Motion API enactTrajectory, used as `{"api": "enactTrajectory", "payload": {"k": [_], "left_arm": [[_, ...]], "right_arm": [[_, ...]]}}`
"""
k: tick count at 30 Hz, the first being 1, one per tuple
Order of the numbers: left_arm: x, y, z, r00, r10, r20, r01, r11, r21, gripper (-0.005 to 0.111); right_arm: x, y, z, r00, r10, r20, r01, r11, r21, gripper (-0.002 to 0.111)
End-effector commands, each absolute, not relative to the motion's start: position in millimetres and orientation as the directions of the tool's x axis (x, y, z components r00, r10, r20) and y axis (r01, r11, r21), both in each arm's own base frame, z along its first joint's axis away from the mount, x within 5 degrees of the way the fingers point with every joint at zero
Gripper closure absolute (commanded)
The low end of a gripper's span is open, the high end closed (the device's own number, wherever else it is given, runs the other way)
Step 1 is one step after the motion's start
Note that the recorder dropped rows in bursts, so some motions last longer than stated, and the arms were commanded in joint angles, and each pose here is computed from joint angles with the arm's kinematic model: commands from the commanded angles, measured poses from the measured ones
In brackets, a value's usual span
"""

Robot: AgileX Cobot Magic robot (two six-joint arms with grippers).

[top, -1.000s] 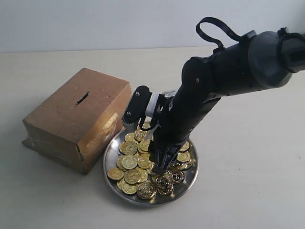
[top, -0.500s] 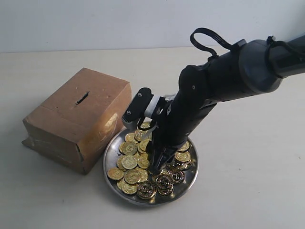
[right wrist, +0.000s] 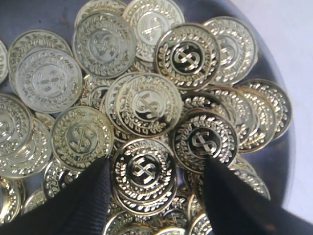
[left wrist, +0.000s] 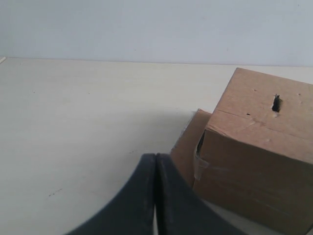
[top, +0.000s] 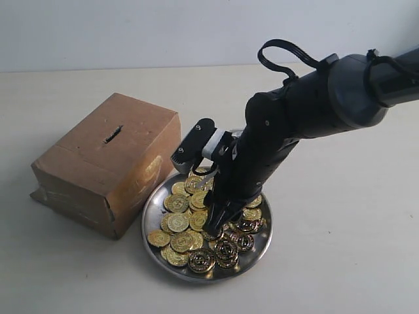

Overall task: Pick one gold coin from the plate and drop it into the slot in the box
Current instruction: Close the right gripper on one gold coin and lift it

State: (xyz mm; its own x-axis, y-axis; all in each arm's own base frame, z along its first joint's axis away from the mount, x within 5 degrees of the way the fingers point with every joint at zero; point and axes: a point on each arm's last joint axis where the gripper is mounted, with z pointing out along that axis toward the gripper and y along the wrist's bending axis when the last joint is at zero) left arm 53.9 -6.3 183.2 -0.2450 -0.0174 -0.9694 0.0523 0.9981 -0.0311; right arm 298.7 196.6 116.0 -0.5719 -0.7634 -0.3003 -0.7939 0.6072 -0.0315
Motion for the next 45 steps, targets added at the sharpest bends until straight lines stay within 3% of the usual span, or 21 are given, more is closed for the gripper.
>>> {"api": "enactTrajectory", "payload": {"k": [1,7,14,18,21,23,26,30,32,45], "left_arm": [[53.8,-6.3,184.0,-0.236,-0.026,-0.971,0.05,0.998,-0.039,0.107],[53.8,-6.3,184.0,-0.236,-0.026,-0.971,0.05,0.998,-0.039,0.107],[53.8,-6.3,184.0,-0.236,-0.026,-0.971,0.05,0.998,-0.039,0.107],[53.8,-6.3,184.0,-0.236,-0.026,-0.971,0.05,0.998,-0.039,0.107],[53.8,-6.3,184.0,-0.236,-0.026,-0.971,0.05,0.998,-0.039,0.107],[53.8,-6.3,184.0,-0.236,-0.026,-0.971,0.05,0.998,-0.039,0.107],[53.8,-6.3,184.0,-0.236,-0.026,-0.971,0.05,0.998,-0.039,0.107],[53.8,-6.3,184.0,-0.236,-0.026,-0.971,0.05,0.998,-0.039,0.107],[53.8,-6.3,184.0,-0.236,-0.026,-0.971,0.05,0.998,-0.039,0.107],[53.8,-6.3,184.0,-0.236,-0.026,-0.971,0.05,0.998,-0.039,0.107]], "right_arm": [[298.9,197.6,116.7,-0.574,-0.763,-0.297,-0.793,0.608,-0.029,0.054],[296.8,196.7,112.1,-0.58,-0.77,-0.266,-0.796,0.605,-0.014,0.056],[296.6,196.7,111.6,-0.579,-0.771,-0.263,-0.797,0.603,-0.013,0.066],[296.7,196.6,111.5,-0.578,-0.773,-0.262,-0.798,0.602,-0.014,0.075],[296.9,196.4,111.6,-0.573,-0.776,-0.263,-0.801,0.598,-0.019,0.088],[297.0,196.3,111.5,-0.569,-0.779,-0.262,-0.804,0.595,-0.022,0.089],[297.1,196.4,111.6,-0.563,-0.783,-0.264,-0.808,0.589,-0.024,0.089],[299.3,197.4,112.2,-0.563,-0.776,-0.286,-0.803,0.595,-0.035,0.067],[302.7,199.1,113.4,-0.559,-0.763,-0.324,-0.795,0.605,-0.052,0.061],[304.5,200.7,102.8,-0.579,-0.747,-0.328,-0.781,0.623,-0.04,0.061]]}}
